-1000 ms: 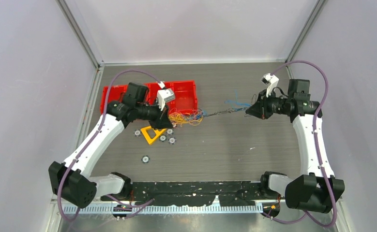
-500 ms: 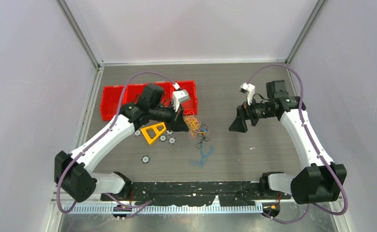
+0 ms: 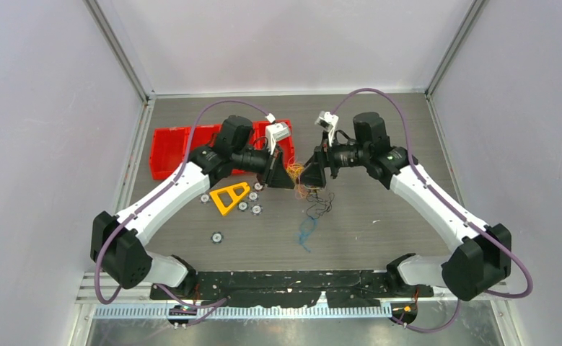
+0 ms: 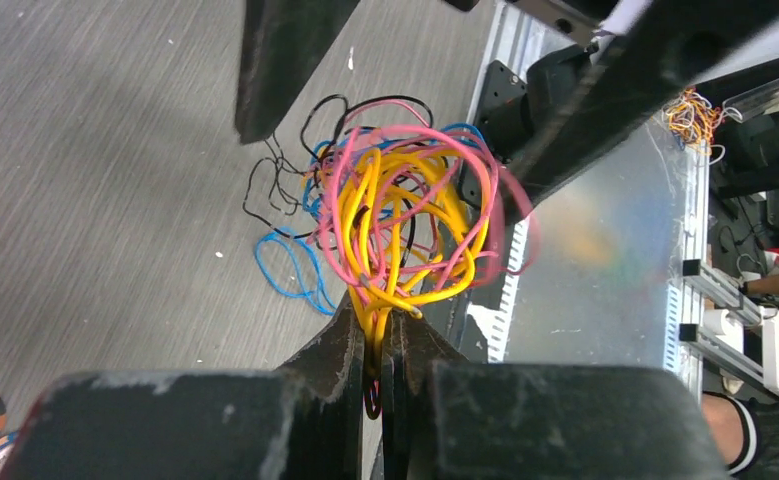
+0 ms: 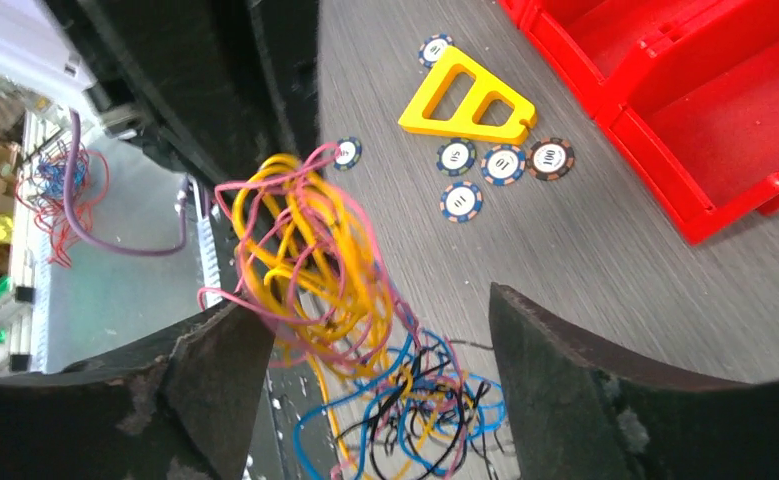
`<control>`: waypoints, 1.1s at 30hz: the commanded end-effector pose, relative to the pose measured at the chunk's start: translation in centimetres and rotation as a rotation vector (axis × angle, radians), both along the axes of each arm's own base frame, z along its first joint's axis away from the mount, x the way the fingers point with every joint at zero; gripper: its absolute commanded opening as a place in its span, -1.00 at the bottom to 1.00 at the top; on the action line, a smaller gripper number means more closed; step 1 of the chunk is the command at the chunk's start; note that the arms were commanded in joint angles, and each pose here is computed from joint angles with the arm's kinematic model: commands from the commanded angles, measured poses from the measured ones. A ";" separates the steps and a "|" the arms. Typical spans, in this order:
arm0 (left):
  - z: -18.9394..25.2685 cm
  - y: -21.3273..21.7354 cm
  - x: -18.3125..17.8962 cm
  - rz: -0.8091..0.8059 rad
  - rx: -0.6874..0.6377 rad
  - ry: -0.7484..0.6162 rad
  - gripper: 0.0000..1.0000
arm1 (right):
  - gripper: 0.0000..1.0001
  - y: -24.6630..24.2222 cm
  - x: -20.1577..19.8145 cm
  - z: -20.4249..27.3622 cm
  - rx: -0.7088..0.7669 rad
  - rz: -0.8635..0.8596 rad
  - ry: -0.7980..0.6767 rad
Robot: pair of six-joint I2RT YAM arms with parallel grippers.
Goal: Untangle the cables
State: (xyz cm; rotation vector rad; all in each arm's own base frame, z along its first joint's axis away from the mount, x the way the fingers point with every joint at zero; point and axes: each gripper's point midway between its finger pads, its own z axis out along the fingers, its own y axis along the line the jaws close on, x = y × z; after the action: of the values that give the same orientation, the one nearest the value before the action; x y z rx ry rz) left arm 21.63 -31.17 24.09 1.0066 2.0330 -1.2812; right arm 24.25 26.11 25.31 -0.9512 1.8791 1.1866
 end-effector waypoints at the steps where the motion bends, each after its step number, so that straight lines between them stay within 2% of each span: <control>1: 2.5 -0.9 -0.6 -0.034 -0.082 -0.010 -0.90 | 0.29 1.3 2.6 1.5 0.065 -0.076 -0.039; 2: 2.5 -0.7 -0.8 -0.035 -0.082 -0.008 -0.90 | -0.22 1.1 2.8 1.5 0.058 -0.093 -0.049; 3: 2.4 -0.4 -1.1 -0.036 -0.081 -0.005 -0.90 | -0.53 0.9 3.0 1.5 0.050 -0.102 -0.062; 4: 2.3 -0.1 -1.4 -0.037 -0.079 -0.003 -0.89 | -0.80 0.3 3.4 1.7 0.038 -0.141 -0.077; 5: 2.2 0.3 -1.7 -0.039 -0.076 -0.005 -0.90 | -0.85 -0.2 3.7 1.8 0.031 -0.161 -0.086; 9: 1.0 2.8 -2.5 -0.011 -0.036 0.002 -0.88 | -0.89 -5.5 7.3 2.2 -0.023 -0.369 -0.109; 13: 0.0 5.5 -2.9 0.031 -0.004 -0.036 -0.87 | -0.89 -10.3 9.2 1.8 -0.079 -0.502 -0.096; 16: -0.1 7.3 -3.5 0.035 0.015 -0.095 -1.00 | -0.89 -12.7 9.4 1.5 -0.102 -0.549 -0.099; 22: -0.8 10.7 -3.5 0.087 0.062 -0.167 -1.00 | -0.89 -17.6 10.0 2.0 -0.088 -0.642 -0.086; 27: -1.2 11.9 -3.3 0.094 0.102 -0.217 -1.00 | -0.89 -18.3 9.5 2.3 -0.082 -0.616 -0.083; 33: 0.4 10.7 -3.1 0.065 0.017 -0.225 -1.00 | -0.89 -18.0 8.1 1.9 -0.120 -0.544 -0.096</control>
State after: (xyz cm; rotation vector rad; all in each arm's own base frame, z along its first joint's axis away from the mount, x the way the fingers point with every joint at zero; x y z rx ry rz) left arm 18.66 -19.75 23.03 1.0028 1.9774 -1.0132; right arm 33.52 7.65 24.91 -0.3572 2.0395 0.7229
